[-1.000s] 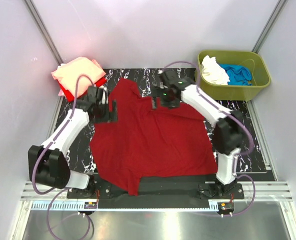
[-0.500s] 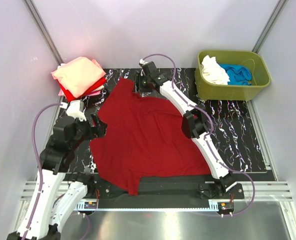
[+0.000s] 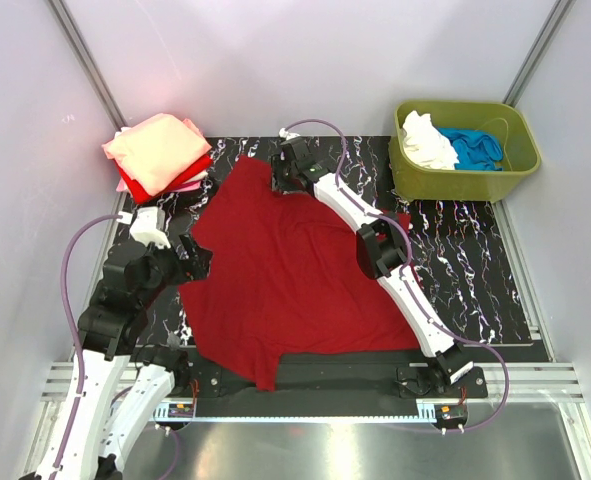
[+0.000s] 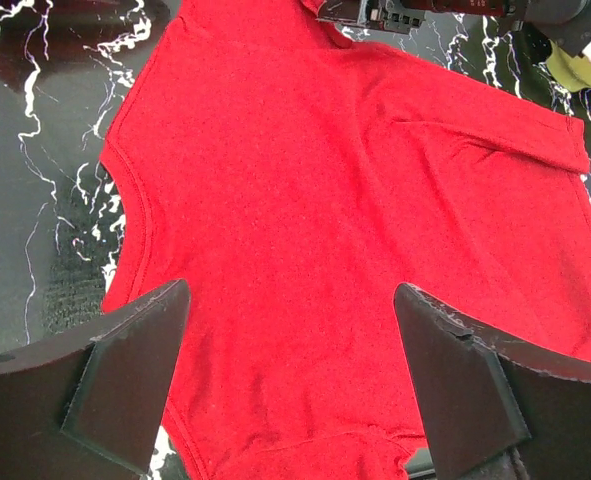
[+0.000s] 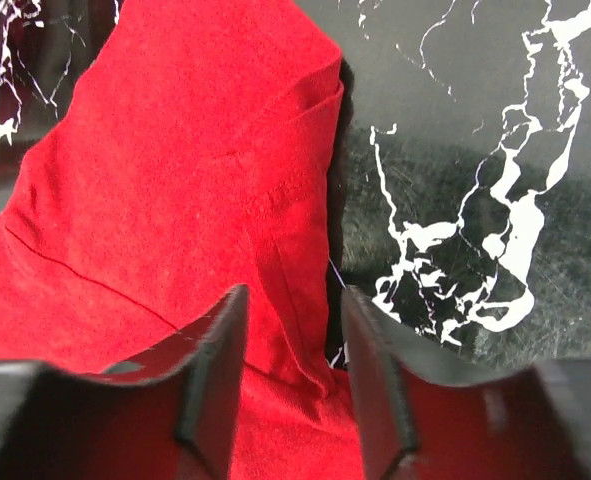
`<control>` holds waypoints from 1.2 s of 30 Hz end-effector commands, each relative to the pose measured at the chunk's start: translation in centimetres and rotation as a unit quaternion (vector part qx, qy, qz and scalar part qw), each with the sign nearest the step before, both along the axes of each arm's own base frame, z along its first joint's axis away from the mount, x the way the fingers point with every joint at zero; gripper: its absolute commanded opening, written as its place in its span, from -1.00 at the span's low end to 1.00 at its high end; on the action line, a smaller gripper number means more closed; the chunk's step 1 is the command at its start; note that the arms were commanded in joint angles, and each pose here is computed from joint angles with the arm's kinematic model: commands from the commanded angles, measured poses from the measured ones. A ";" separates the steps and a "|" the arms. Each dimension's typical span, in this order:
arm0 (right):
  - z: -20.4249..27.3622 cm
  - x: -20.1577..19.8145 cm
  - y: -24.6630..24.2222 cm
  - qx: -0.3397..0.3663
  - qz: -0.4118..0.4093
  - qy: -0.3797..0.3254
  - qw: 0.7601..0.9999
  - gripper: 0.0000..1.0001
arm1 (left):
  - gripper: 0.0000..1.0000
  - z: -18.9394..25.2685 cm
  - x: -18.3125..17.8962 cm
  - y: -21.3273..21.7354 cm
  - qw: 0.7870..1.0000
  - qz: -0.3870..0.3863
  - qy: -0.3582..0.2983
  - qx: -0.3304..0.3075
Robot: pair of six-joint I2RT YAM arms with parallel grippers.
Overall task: Fold and stack the t-shirts
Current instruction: Flatten the tshirt out
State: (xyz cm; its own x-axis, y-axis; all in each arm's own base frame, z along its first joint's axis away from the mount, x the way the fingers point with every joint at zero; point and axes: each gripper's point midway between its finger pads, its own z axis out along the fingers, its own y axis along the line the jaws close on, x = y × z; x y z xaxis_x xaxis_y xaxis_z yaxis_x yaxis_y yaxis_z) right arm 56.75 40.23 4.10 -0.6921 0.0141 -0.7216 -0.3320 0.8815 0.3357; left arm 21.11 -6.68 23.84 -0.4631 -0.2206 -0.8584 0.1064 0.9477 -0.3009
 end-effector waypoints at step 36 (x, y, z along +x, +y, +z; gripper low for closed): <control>3.9 2.9 -5.7 0.428 0.046 0.118 0.895 -0.12 | 0.75 0.6 1.2 -0.3 1.000 -0.008 -0.019 0.004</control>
